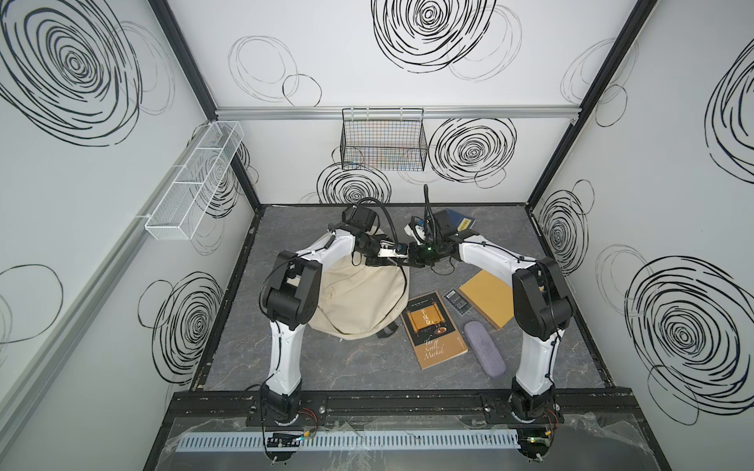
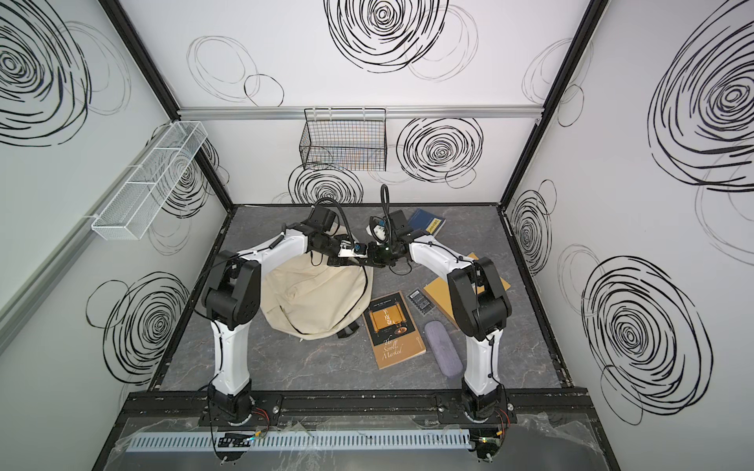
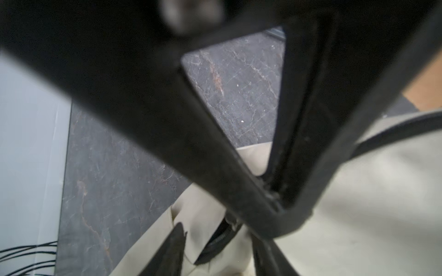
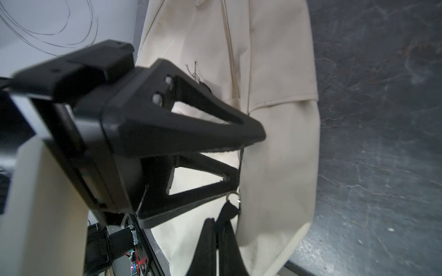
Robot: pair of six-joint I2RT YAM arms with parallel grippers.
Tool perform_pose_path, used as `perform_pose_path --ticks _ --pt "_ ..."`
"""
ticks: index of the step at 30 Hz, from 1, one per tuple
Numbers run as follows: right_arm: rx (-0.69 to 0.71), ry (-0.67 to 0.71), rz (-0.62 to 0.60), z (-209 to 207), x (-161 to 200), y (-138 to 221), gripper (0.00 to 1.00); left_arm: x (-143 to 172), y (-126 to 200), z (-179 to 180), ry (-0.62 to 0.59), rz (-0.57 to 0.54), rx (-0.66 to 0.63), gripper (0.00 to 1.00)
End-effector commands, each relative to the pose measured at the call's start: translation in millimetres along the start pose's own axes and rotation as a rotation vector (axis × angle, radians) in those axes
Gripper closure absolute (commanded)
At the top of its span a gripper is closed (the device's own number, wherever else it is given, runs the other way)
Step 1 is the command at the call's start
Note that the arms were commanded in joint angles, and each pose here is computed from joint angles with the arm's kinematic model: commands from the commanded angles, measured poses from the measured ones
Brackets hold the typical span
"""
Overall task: Pack books, pencil case, and school supplies into a backpack
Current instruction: Unzip the student bag at the center of the table.
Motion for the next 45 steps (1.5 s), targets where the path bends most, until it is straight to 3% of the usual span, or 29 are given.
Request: perform_pose_path --ticks 1,2,4,11,14,22,34,45 --pt "-0.061 0.062 -0.017 17 0 19 1.0 3 -6 2 -0.021 0.009 0.012 0.61" --pt "-0.062 0.062 -0.016 17 0 20 1.0 4 -5 2 -0.021 0.01 0.009 0.66" --pt "-0.062 0.059 -0.016 16 0 20 1.0 5 -4 3 -0.019 0.002 0.002 0.86" --pt "-0.073 0.058 -0.018 15 4 23 1.0 8 -5 3 -0.01 -0.023 -0.025 0.91" --pt "-0.069 0.055 -0.02 14 4 25 1.0 8 -6 4 -0.01 -0.03 -0.044 1.0" --pt "-0.035 -0.006 -0.043 -8 10 33 1.0 18 -1 14 0.097 -0.02 -0.166 1.0" --pt "-0.069 -0.043 -0.04 -12 27 43 1.0 24 29 44 0.338 -0.017 -0.46 1.0" --pt "-0.093 -0.083 -0.031 -18 51 41 1.0 37 32 52 0.537 0.013 -0.54 1.0"
Point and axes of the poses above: each gripper's point midway between its finger pads, its own y axis back along the fingers, its own z axis along the line the jaws close on, x = y × z, the point moved 10 cm from there along y, back along the fingers, and after that the axes turned 12 degrees about -y, right-handed, at the moved point
